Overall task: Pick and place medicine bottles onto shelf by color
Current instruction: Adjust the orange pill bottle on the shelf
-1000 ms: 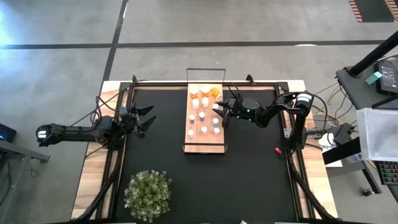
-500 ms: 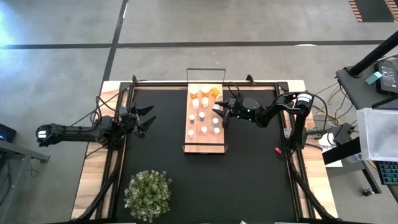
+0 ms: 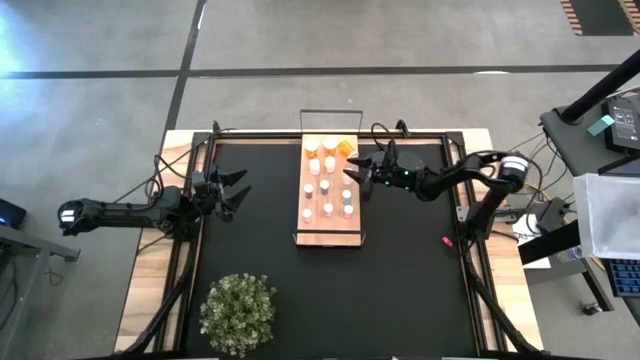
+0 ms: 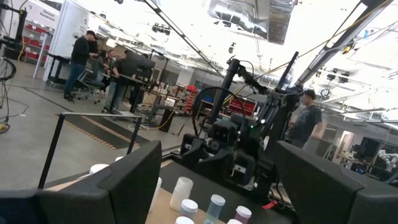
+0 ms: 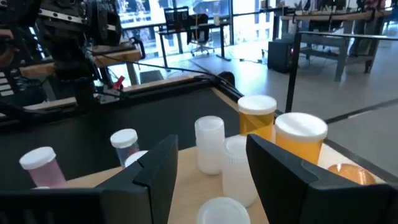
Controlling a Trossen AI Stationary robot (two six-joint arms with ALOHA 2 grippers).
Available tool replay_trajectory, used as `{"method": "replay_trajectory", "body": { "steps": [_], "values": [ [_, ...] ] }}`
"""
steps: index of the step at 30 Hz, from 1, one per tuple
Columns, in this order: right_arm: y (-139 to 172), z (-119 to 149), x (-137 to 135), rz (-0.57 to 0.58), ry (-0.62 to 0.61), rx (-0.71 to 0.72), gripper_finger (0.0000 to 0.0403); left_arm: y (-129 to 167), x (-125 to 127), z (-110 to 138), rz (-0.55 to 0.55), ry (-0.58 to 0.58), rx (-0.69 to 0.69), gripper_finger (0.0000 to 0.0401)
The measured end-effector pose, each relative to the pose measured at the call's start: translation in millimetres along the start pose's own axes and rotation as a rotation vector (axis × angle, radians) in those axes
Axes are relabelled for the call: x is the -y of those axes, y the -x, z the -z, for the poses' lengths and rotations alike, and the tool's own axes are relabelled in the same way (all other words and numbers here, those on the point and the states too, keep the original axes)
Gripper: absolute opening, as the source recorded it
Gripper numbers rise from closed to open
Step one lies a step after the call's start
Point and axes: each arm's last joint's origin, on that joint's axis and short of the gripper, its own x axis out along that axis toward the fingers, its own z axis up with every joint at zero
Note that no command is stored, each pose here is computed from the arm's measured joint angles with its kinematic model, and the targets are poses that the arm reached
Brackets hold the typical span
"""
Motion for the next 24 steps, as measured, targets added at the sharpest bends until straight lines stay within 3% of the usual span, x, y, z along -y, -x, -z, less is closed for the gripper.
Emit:
{"method": "replay_trajectory", "body": {
  "steps": [4, 9, 13, 17, 24],
  "values": [
    [6.5, -15.9, -1.9, 0.004, -0.002, -0.015, 0.0182, 0.0, 0.0, 0.0, 0.0, 0.0, 0.0, 0.0295],
    [19.2, -47.5, -3.9, 0.067, -0.016, 0.068, 0.0182, 0.0, 0.0, 0.0, 0.0, 0.0, 0.0, 0.0295],
    [31.1, -62.4, 0.1, 0.199, -0.169, 0.075, 0.0182, 0.0, 0.0, 0.0, 0.0, 0.0, 0.0, 0.0295],
    [35.7, -66.3, 10.7, 0.33, -0.342, -0.088, 0.0182, 0.0, 0.0, 0.0, 0.0, 0.0, 0.0, 0.0295],
    [26.1, -97.3, 21.2, 0.452, -0.467, -0.41, 0.0182, 0.0, 0.0, 0.0, 0.0, 0.0, 0.0, 0.0295]
  ]
}}
